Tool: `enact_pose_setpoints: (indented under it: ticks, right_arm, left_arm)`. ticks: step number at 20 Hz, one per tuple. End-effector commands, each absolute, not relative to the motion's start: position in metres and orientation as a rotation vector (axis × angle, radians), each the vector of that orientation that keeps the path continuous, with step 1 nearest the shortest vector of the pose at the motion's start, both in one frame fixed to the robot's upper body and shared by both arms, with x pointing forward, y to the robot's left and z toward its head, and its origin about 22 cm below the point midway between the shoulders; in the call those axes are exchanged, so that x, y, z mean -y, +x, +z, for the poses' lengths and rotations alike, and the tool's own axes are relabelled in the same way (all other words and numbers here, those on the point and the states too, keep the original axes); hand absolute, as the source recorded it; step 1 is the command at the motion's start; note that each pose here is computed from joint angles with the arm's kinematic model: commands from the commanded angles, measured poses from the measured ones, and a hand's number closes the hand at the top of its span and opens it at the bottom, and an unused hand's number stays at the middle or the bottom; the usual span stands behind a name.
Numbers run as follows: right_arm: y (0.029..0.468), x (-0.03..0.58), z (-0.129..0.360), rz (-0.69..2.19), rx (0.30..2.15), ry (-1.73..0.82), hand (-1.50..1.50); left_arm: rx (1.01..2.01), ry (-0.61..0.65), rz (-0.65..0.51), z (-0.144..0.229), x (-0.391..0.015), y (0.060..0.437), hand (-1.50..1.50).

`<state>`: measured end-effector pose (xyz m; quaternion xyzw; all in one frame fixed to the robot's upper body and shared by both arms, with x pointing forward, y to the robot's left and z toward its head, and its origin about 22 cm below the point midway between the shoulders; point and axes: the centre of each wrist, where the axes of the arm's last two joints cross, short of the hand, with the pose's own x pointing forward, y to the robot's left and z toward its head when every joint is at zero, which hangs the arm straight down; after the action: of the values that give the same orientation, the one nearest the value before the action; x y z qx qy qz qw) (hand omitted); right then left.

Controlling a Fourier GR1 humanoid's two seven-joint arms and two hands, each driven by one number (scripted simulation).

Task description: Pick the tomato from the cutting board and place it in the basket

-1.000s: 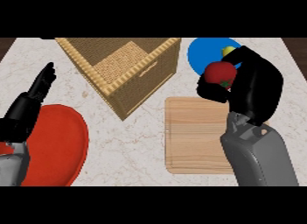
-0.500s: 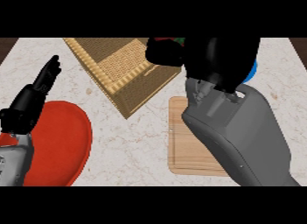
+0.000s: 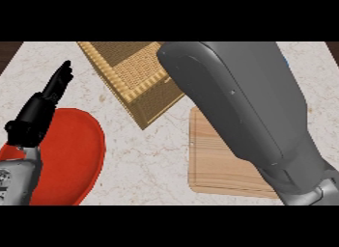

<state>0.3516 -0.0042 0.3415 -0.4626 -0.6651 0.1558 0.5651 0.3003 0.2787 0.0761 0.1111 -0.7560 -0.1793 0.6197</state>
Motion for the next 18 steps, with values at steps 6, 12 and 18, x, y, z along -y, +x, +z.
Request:
enact_pose_setpoints:
  ticks: [6,12,18]
  right_arm:
    - [0.4,-0.011,0.339,0.34,1.311,-0.991,1.5]
    - [0.409,-0.027,0.335,0.374,1.155,-0.988,1.5]
    - [0.424,-0.029,0.312,0.546,0.991,-1.161,1.5]
  left_arm:
    - [1.751,0.231,-0.438,0.079,-0.279,0.295,0.0]
    - [1.752,0.228,-0.444,0.074,-0.262,0.296,0.0]
    - [1.75,0.236,-0.444,0.075,-0.262,0.295,0.0]
